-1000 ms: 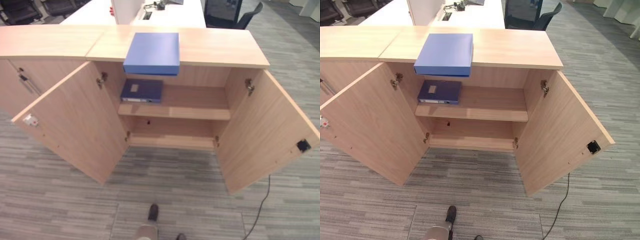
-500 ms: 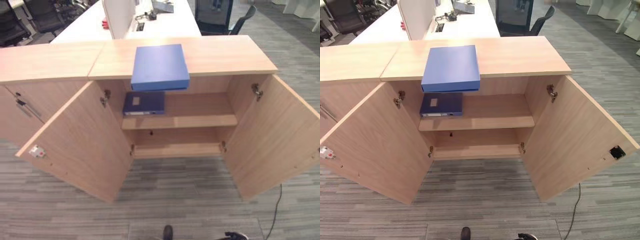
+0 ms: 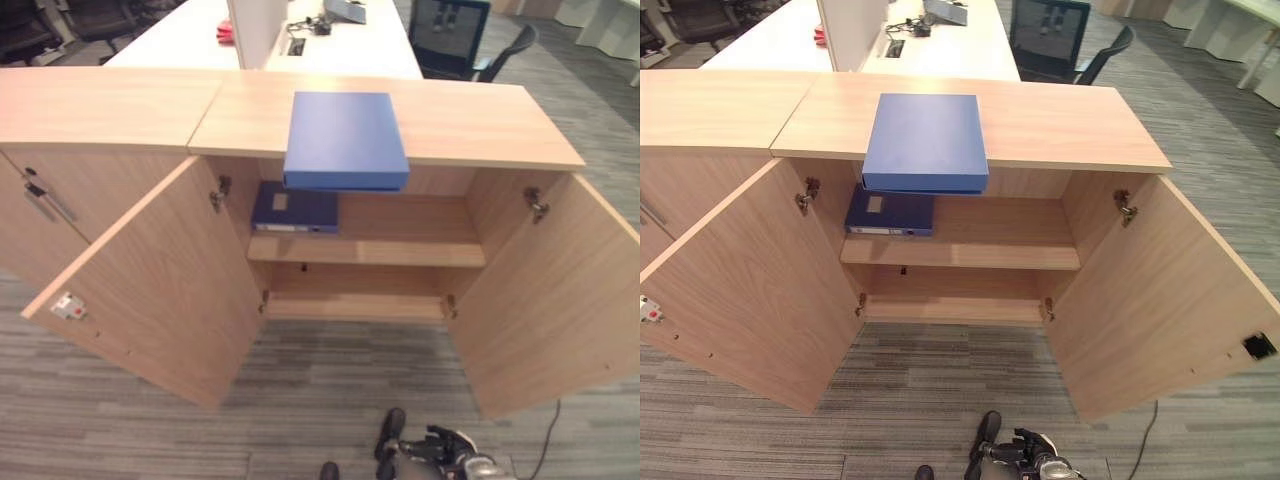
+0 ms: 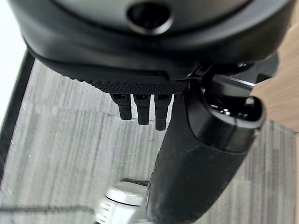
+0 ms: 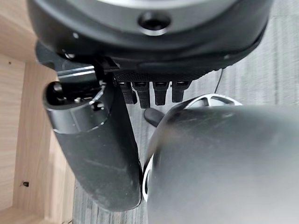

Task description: Put the empty folder in the office cabinet

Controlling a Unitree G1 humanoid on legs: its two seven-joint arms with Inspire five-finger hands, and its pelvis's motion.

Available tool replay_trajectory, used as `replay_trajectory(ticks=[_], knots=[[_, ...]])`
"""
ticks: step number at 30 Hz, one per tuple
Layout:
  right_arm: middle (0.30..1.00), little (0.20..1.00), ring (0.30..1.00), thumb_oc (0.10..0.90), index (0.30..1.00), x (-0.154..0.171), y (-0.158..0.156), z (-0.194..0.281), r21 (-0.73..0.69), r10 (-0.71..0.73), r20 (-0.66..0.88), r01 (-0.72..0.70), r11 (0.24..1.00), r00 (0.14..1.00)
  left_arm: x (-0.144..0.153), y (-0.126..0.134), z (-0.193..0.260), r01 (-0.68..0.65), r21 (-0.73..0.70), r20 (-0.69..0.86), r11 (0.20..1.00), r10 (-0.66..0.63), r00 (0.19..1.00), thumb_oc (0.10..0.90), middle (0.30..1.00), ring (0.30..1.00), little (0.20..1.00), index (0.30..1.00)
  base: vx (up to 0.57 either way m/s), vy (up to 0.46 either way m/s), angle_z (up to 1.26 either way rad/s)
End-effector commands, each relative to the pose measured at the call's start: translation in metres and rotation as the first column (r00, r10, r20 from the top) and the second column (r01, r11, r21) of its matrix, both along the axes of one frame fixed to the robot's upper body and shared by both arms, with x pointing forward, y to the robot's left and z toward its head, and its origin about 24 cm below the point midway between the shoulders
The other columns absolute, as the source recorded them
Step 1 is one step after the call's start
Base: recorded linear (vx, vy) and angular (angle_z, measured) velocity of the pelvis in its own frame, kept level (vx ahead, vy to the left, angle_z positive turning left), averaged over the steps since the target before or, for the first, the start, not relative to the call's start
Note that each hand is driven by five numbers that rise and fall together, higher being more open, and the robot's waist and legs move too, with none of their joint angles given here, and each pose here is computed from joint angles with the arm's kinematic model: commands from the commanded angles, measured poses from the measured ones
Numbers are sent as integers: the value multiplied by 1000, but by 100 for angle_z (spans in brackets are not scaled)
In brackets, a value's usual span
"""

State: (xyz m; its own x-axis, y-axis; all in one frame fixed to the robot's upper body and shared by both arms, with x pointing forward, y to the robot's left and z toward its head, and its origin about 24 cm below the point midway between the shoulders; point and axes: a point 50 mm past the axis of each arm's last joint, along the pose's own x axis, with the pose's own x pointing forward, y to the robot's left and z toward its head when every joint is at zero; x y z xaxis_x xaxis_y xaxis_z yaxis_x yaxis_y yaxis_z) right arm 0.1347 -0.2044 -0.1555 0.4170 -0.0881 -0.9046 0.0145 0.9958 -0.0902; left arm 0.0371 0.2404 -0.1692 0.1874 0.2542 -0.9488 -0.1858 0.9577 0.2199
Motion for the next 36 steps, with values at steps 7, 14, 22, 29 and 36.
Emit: replay_trajectory(ticks=[7,14,22,29,36], knots=[[900,900,900,800,900,-28,-53,3,-154,-121,-75,108,982,990,14,7,3,18,51,30,999,-20,999,800,900,900,900,900,209,-130,31],[900,900,900,800,900,-20,-63,8,-176,-172,-37,163,971,984,64,5,14,7,71,207,997,-22,978,800,900,900,900,900,94,-117,23],[900,900,900,800,900,-4,-59,12,-165,-161,16,162,973,987,86,-1,20,33,69,278,997,-51,959,800,900,900,900,900,27,-44,1],[900,900,900,800,900,-7,-56,10,-165,-112,0,111,980,994,76,-1,17,55,66,244,996,-69,967,800,900,900,900,900,42,-30,1],[900,900,900,800,900,-13,-64,11,-190,-120,-23,113,975,992,66,-1,14,22,46,227,999,-32,973,800,900,900,900,900,57,-82,-7]])
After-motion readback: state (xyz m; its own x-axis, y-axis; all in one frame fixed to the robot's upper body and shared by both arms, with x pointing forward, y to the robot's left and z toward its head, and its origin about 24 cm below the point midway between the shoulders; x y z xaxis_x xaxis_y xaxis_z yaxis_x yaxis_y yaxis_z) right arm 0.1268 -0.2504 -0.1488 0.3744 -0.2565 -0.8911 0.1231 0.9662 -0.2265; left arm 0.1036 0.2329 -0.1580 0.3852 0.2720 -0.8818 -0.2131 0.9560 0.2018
